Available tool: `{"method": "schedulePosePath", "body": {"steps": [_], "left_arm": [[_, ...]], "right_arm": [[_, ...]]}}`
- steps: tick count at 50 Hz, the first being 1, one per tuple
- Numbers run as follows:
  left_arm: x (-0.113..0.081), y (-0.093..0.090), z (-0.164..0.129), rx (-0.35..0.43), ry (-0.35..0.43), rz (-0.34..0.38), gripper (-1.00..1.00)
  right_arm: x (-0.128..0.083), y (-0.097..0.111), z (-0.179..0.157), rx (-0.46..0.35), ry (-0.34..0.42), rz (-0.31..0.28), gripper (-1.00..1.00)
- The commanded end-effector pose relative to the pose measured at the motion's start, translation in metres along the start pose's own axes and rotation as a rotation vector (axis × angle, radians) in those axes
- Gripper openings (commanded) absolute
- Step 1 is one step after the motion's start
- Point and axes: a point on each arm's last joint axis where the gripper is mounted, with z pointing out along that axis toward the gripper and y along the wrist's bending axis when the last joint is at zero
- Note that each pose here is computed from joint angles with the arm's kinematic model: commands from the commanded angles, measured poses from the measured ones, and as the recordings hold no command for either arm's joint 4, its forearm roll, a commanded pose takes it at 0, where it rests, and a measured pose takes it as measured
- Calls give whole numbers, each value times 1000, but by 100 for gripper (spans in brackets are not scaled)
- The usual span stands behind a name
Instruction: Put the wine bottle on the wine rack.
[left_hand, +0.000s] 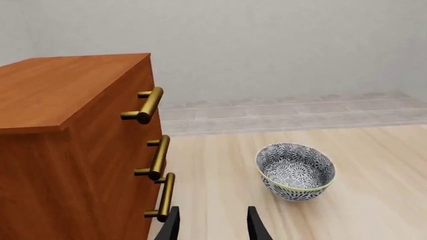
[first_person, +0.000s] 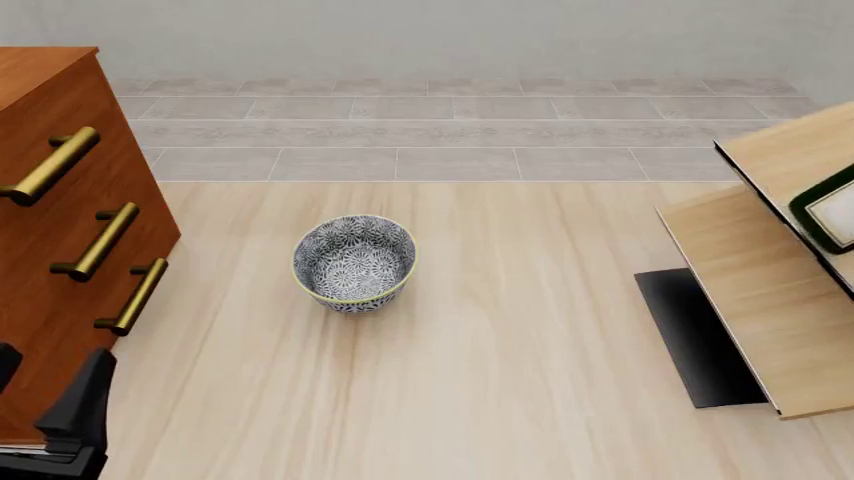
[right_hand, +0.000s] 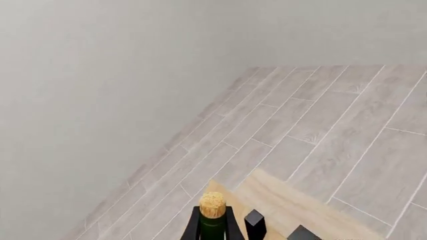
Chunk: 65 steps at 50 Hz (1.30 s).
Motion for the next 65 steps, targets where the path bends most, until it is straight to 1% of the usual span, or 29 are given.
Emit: {"method": "schedulePosePath", "body": {"steps": [1,29,56,65], "left_arm": [[0,0,0,-2,2,0,100],[1,0,0,-6,13,2,100],[1,0,0,-3,9,6,100],[0,0,0,-6,5,9,100]], "right_arm": [[17,-16,14,55,61,-214,-100],[27,-28,27,79,79,-201,-100],[41,-46,40,120,98,-195,-100],[44,-49,43,124,103,-187,-100]]}}
